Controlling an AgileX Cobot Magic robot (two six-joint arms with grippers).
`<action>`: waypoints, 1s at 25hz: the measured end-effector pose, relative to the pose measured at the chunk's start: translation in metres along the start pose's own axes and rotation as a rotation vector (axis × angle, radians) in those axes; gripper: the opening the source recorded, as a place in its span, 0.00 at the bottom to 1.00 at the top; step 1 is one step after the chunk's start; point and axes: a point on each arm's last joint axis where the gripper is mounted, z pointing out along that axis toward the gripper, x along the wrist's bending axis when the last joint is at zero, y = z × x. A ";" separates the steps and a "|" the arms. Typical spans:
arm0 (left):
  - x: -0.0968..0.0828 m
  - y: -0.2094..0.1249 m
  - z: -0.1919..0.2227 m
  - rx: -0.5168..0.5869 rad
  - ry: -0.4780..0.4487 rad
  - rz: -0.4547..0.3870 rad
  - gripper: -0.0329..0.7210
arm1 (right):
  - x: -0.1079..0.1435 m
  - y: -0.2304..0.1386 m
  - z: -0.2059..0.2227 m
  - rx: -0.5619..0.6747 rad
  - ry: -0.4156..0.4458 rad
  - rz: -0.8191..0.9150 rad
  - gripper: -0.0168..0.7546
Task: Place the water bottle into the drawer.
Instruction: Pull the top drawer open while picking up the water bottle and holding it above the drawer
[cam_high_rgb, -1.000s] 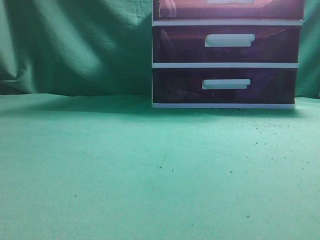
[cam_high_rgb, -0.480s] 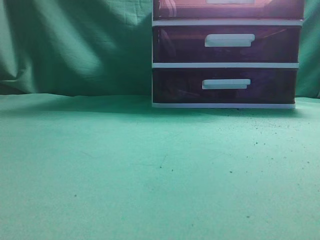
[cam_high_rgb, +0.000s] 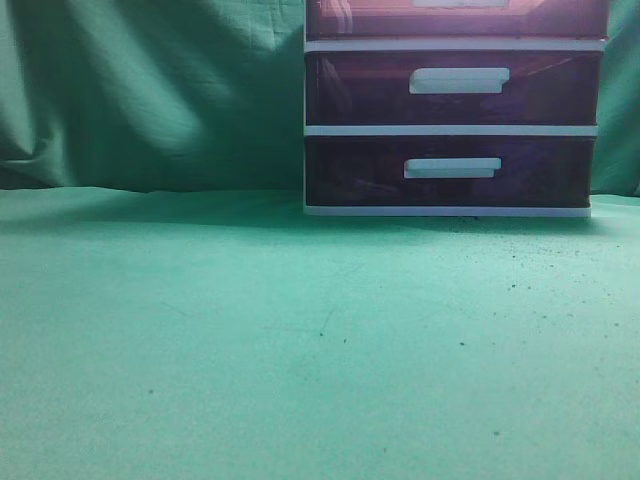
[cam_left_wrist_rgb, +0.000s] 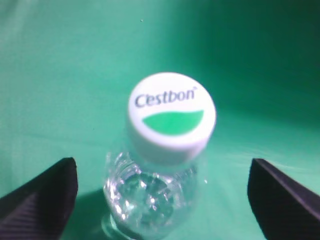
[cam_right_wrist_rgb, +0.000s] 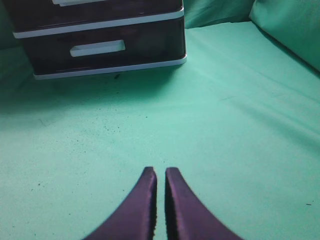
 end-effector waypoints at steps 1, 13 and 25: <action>0.000 0.000 0.006 0.009 0.002 0.008 0.89 | 0.000 0.000 0.000 0.000 0.000 0.000 0.08; 0.001 -0.006 0.045 0.060 0.007 0.075 0.49 | 0.000 0.000 0.000 0.000 0.000 0.000 0.08; -0.028 0.047 0.004 0.189 -0.051 0.176 0.43 | 0.000 0.000 0.000 0.000 0.000 0.000 0.08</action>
